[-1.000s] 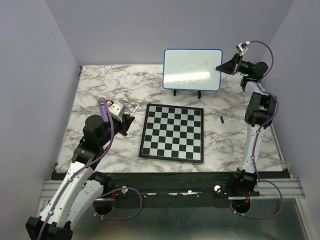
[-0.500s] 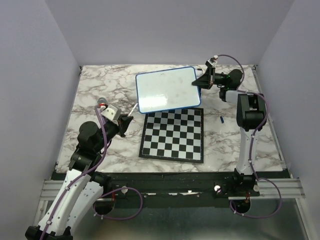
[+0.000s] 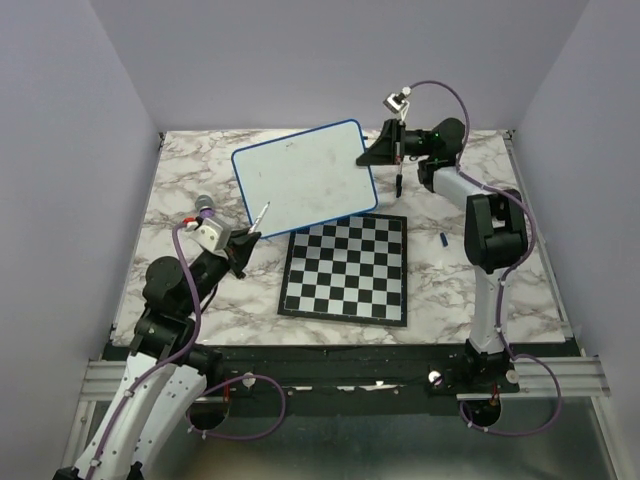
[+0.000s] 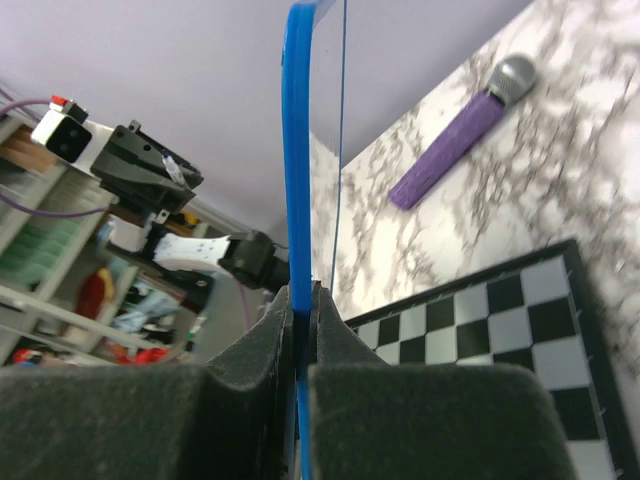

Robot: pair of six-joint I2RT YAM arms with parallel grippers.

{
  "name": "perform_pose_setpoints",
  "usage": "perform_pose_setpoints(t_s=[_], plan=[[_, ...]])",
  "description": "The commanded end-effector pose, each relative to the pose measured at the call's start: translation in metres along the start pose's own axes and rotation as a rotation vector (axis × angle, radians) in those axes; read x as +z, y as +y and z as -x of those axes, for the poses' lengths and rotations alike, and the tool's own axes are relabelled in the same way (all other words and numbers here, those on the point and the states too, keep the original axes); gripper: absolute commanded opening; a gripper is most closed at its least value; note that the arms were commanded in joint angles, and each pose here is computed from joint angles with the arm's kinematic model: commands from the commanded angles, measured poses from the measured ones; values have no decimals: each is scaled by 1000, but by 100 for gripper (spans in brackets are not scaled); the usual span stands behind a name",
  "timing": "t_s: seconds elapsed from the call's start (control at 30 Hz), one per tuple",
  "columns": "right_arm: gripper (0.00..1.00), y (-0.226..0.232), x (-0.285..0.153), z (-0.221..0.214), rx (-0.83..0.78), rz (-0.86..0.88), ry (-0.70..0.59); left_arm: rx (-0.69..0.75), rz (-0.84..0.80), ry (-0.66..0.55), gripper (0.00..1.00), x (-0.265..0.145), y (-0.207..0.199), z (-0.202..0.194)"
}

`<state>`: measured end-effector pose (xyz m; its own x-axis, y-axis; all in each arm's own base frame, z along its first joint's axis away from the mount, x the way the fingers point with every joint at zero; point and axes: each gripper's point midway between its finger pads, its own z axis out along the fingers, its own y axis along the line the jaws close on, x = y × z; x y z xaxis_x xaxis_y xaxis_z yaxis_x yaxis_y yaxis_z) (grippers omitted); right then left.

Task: Write a sentence on the whiteboard
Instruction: Put down the whiteboard at the center of the board.

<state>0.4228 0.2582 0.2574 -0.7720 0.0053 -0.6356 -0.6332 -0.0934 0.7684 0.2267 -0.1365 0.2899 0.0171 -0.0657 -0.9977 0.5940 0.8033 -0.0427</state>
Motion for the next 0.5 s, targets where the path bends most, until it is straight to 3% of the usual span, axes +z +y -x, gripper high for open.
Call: perform_pose_setpoints(t_s=[0.0, 0.13, 0.27, 0.47], plan=[[0, 39, 15, 54, -219, -21, -75, 6, 36, -63, 0, -10, 2, 29], [0, 52, 27, 77, -244, -77, -88, 10, 41, -118, 0, -20, -1, 57], [0, 54, 35, 93, -366, -192, -126, -2, 43, -153, 0, -24, -3, 72], [0, 54, 27, 100, -480, -338, -180, -24, 45, -152, 0, -23, -3, 67]])
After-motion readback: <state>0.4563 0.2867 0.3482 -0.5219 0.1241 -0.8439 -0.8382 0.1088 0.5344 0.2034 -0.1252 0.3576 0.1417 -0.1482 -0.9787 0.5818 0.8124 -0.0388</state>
